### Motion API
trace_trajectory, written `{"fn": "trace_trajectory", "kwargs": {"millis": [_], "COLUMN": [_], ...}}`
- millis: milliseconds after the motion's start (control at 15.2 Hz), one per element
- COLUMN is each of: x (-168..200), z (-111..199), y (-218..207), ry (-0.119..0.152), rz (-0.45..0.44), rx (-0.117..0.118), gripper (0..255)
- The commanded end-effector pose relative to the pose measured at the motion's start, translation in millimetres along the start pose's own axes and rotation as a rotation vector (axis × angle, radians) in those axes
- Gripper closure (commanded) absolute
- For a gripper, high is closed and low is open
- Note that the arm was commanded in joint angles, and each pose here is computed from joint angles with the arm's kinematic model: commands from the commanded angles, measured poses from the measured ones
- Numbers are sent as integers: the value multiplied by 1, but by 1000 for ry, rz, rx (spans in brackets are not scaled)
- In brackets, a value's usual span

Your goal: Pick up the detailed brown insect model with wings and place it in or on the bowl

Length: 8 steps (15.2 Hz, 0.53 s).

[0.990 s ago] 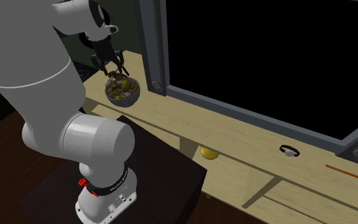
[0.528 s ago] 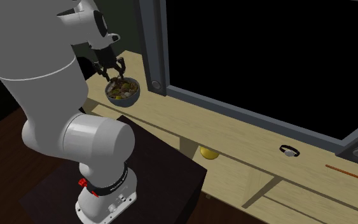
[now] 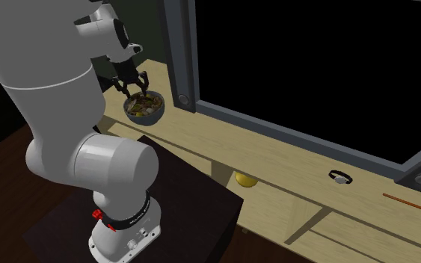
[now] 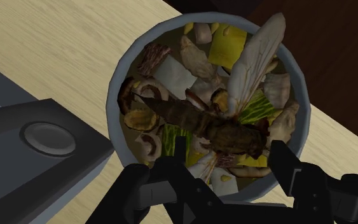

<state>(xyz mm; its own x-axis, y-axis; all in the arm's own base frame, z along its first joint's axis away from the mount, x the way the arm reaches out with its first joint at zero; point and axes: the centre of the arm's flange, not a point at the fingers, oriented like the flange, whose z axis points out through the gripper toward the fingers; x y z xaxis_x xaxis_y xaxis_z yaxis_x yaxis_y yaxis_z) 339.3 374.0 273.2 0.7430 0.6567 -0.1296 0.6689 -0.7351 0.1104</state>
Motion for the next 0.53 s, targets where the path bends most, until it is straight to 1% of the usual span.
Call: {"fn": "trace_trajectory", "kwargs": {"millis": [0,66,132,462], "x": [0,0,-1,0], "z": [2,2,2,2], "y": [0,0,0,0], "ry": [-4,-4,-4,-4], "rz": [-1,-1,-1,-1], "rx": [0,0,0,0], "gripper": [255,255,0,0]}}
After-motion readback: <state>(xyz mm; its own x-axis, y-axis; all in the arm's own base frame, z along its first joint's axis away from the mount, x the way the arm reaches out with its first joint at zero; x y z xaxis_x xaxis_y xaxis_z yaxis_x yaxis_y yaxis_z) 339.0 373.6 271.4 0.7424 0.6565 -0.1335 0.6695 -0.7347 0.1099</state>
